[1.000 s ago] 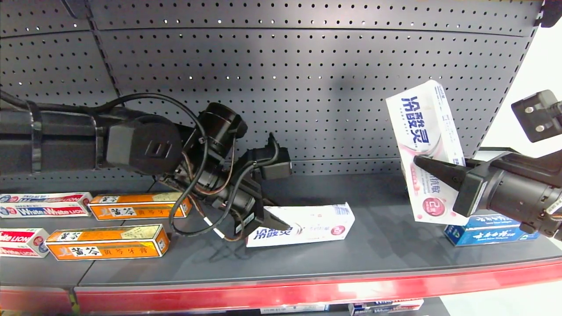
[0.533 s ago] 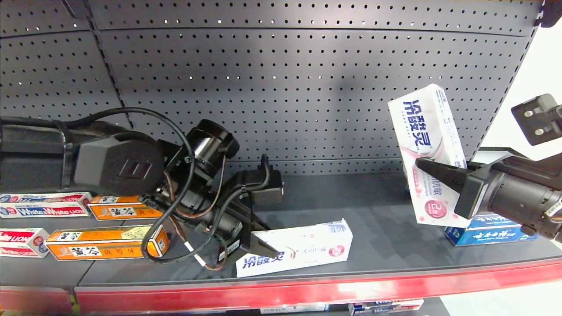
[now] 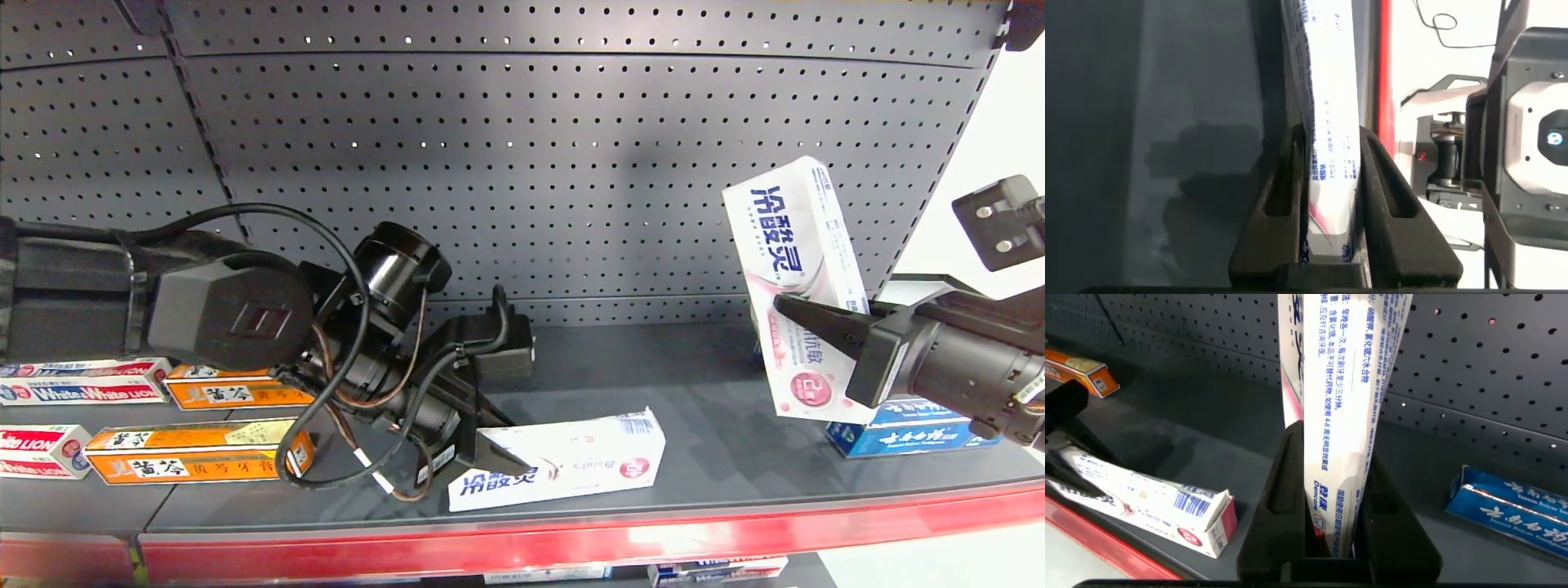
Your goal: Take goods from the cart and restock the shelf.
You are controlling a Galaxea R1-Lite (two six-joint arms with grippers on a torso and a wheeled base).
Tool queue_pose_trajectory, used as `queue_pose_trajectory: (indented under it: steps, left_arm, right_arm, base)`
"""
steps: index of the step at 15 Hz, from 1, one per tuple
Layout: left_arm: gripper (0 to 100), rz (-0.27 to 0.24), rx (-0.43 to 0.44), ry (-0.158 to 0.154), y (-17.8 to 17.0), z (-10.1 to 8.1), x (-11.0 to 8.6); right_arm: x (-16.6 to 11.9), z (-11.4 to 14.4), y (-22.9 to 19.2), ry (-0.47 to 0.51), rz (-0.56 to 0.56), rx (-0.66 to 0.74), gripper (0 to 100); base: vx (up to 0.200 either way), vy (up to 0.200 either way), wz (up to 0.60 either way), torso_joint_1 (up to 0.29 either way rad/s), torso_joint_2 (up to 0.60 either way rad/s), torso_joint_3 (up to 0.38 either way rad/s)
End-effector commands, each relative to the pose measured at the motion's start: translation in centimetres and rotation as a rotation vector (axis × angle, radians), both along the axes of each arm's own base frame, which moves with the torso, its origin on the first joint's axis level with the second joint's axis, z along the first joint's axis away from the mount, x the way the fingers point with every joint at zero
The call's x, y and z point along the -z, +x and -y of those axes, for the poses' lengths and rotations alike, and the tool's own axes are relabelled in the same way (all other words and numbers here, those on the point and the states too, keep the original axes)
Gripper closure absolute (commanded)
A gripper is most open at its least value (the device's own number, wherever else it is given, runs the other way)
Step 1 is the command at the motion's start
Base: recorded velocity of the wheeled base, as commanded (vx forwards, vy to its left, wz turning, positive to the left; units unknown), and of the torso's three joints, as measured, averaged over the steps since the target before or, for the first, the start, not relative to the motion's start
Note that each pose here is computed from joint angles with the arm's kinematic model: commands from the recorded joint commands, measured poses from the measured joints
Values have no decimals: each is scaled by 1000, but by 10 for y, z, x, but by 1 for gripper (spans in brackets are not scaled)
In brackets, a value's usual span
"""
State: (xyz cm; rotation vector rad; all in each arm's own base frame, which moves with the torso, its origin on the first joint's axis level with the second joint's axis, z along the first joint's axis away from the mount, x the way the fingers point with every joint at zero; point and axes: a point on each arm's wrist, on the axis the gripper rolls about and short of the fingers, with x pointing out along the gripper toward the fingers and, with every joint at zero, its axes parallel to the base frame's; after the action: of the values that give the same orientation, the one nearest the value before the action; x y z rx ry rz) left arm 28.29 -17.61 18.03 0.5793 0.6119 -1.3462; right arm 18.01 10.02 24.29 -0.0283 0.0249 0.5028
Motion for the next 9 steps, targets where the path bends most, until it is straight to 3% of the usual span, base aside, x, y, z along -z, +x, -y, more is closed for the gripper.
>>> queue_pose_trajectory:
  steps: [1, 9]
  left_arm:
    - [100, -22, 0, 11, 5, 3, 11]
    - [100, -11, 1, 10, 9, 3, 14]
  right_arm:
    - [0, 0, 0, 0, 0, -1, 100]
    - [3, 3, 0, -6, -6, 13, 100]
  base:
    - [0, 0, 0, 0, 0, 0]
    - [0, 0, 0, 0, 0, 0]
